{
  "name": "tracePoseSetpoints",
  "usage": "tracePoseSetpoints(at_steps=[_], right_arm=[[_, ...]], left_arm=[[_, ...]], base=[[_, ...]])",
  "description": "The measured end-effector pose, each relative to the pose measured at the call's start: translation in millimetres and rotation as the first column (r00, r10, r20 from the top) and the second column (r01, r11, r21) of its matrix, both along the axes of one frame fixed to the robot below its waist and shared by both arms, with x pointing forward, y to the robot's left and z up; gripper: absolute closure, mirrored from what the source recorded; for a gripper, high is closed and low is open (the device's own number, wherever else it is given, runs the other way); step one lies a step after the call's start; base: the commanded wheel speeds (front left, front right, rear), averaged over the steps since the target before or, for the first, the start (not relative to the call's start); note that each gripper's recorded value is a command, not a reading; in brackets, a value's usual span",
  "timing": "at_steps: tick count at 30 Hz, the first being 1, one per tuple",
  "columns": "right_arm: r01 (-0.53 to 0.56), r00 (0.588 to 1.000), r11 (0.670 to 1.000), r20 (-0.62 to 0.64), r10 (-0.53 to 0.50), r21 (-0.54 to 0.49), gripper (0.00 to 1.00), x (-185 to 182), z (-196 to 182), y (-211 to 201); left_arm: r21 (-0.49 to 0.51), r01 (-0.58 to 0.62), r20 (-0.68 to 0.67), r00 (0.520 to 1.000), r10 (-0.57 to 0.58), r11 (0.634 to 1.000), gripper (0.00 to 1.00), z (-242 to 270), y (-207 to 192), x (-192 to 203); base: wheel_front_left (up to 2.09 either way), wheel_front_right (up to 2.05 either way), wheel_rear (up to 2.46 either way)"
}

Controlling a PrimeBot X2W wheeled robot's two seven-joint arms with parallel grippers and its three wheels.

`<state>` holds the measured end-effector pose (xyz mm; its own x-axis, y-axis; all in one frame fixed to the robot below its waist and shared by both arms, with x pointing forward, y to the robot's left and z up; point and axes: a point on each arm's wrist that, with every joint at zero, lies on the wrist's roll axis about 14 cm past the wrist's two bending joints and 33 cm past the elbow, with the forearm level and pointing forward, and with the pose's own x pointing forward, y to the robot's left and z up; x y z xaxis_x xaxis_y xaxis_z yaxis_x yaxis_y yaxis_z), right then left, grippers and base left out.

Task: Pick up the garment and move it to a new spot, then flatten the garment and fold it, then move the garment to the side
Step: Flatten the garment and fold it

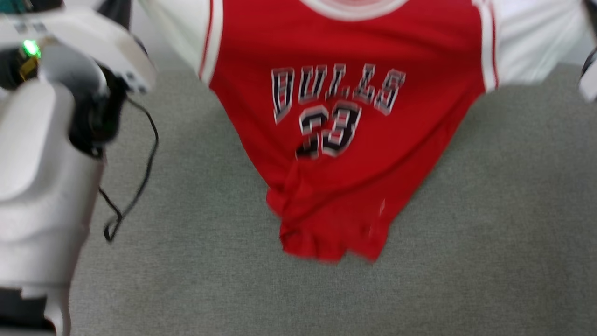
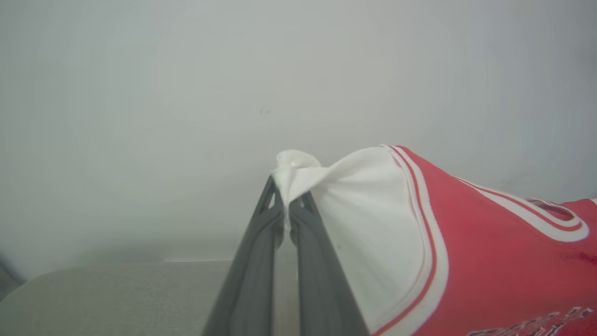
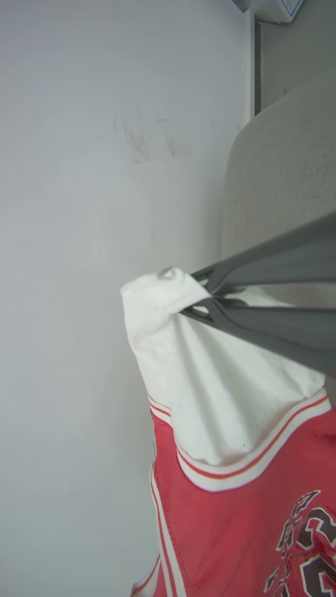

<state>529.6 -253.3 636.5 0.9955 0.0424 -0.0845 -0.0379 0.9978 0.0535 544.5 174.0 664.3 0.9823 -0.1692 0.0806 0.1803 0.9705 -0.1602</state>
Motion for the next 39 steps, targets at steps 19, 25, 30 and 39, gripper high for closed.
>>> tracePoseSetpoints(at_steps=[19, 25, 30, 39], right_arm=[[-0.011, 0.918, 0.998, 0.396, 0.037, -0.068, 1.0, 116.6, 121.1, 20.8], [-0.057, 0.94, 0.995, 0.33, 0.082, -0.085, 1.0, 158.9, 66.4, 38.8], [-0.108, 0.96, 0.992, 0.25, 0.122, -0.069, 1.0, 179.2, 10.5, 60.5], [-0.154, 0.984, 0.987, 0.079, 0.157, -0.039, 1.0, 171.6, -66.7, 77.9]], left_arm=[[0.025, -0.1, 0.315, 0.945, 0.087, 0.995, 1.0, 90.7, 23.6, 130.8], [0.034, -0.072, 0.261, 0.964, 0.061, 0.997, 1.0, 30.6, 12.8, 172.9], [0.024, -0.058, 0.166, 0.985, 0.053, 0.998, 1.0, -31.6, 9.2, 192.0], [-0.028, -0.056, 0.013, 0.998, 0.056, 0.998, 1.0, -106.0, 6.4, 181.7]], base=[[0.0, 0.0, 0.0], [0.0, 0.0, 0.0], [0.0, 0.0, 0.0], [0.0, 0.0, 0.0]])
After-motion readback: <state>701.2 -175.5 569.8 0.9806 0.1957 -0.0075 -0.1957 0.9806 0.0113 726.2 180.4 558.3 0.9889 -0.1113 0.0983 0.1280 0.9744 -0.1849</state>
